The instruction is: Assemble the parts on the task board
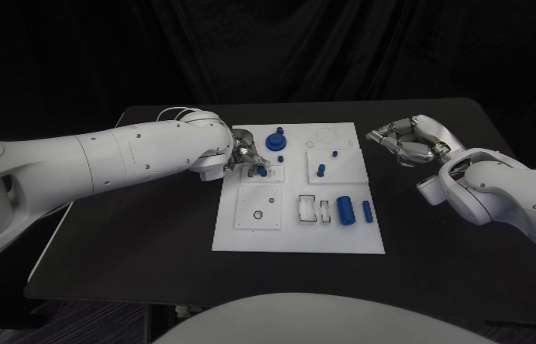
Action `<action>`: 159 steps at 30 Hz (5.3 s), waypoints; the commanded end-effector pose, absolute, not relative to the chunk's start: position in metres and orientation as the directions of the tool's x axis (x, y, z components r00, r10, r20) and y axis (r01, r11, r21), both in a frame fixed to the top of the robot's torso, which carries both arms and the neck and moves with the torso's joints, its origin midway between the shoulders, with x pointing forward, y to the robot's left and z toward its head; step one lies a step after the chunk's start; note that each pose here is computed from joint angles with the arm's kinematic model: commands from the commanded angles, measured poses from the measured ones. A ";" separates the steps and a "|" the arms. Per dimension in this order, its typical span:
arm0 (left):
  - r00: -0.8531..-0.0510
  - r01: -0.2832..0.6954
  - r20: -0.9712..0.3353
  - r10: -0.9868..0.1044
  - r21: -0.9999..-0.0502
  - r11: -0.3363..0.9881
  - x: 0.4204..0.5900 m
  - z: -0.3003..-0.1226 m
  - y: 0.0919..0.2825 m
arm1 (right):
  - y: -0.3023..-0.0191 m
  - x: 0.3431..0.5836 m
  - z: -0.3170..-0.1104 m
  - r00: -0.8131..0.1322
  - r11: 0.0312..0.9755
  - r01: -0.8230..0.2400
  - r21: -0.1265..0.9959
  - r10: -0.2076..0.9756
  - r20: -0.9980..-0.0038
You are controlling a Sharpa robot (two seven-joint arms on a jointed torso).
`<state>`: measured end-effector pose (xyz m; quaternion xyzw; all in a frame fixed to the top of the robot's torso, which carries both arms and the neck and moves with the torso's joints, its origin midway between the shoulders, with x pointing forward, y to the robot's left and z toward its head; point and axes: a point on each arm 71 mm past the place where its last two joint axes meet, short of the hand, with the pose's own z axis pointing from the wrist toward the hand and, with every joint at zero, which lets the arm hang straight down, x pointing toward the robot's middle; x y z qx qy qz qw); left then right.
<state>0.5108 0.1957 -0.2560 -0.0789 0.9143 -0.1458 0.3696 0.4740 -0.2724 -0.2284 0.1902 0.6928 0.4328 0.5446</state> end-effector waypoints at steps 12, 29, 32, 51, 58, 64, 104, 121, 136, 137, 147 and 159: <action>-0.726 -0.034 -0.642 -0.247 -0.326 0.945 0.508 -0.262 0.196 | -0.273 0.473 -0.231 -0.346 0.559 -0.190 0.807 0.731 -0.588; -0.705 -0.004 -0.656 -0.269 -0.376 0.927 0.506 -0.259 0.193 | -0.274 0.473 -0.231 -0.345 0.561 -0.187 0.807 0.732 -0.588; -0.702 0.002 -0.658 -0.272 -0.383 0.924 0.506 -0.259 0.192 | -0.274 0.473 -0.231 -0.345 0.561 -0.186 0.807 0.732 -0.588; -0.707 -0.007 -0.654 -0.268 -0.372 0.928 0.507 -0.260 0.195 | -0.274 0.473 -0.231 -0.344 0.562 -0.184 0.806 0.732 -0.588; -0.676 -0.009 -0.674 -0.297 -0.395 0.918 0.506 -0.257 0.197 | -0.274 0.473 -0.231 -0.343 0.561 -0.187 0.806 0.732 -0.589; -0.626 0.007 -0.710 -0.324 -0.421 0.907 0.498 -0.246 0.202 | -0.276 0.472 -0.231 -0.336 0.563 -0.188 0.805 0.734 -0.591; -0.581 -0.073 -0.765 -0.278 -0.291 0.954 0.548 -0.210 0.243 | -0.274 0.471 -0.231 -0.351 0.558 -0.185 0.809 0.732 -0.585; -0.576 -0.062 -0.767 -0.283 -0.305 0.950 0.550 -0.216 0.238 | -0.274 0.471 -0.231 -0.353 0.559 -0.182 0.809 0.731 -0.584; -0.597 -0.082 -0.753 -0.276 -0.285 0.955 0.550 -0.226 0.241 | -0.273 0.472 -0.232 -0.355 0.559 -0.182 0.809 0.730 -0.584; -0.598 -0.083 -0.753 -0.276 -0.284 0.955 0.550 -0.226 0.241 | -0.273 0.472 -0.232 -0.355 0.559 -0.182 0.809 0.730 -0.584; -0.609 -0.082 -0.745 -0.273 -0.282 0.956 0.550 -0.232 0.241 | -0.273 0.472 -0.232 -0.355 0.559 -0.182 0.809 0.730 -0.584; -0.612 -0.078 -0.742 -0.274 -0.289 0.954 0.549 -0.236 0.240 | -0.274 0.472 -0.232 -0.354 0.559 -0.181 0.809 0.730 -0.585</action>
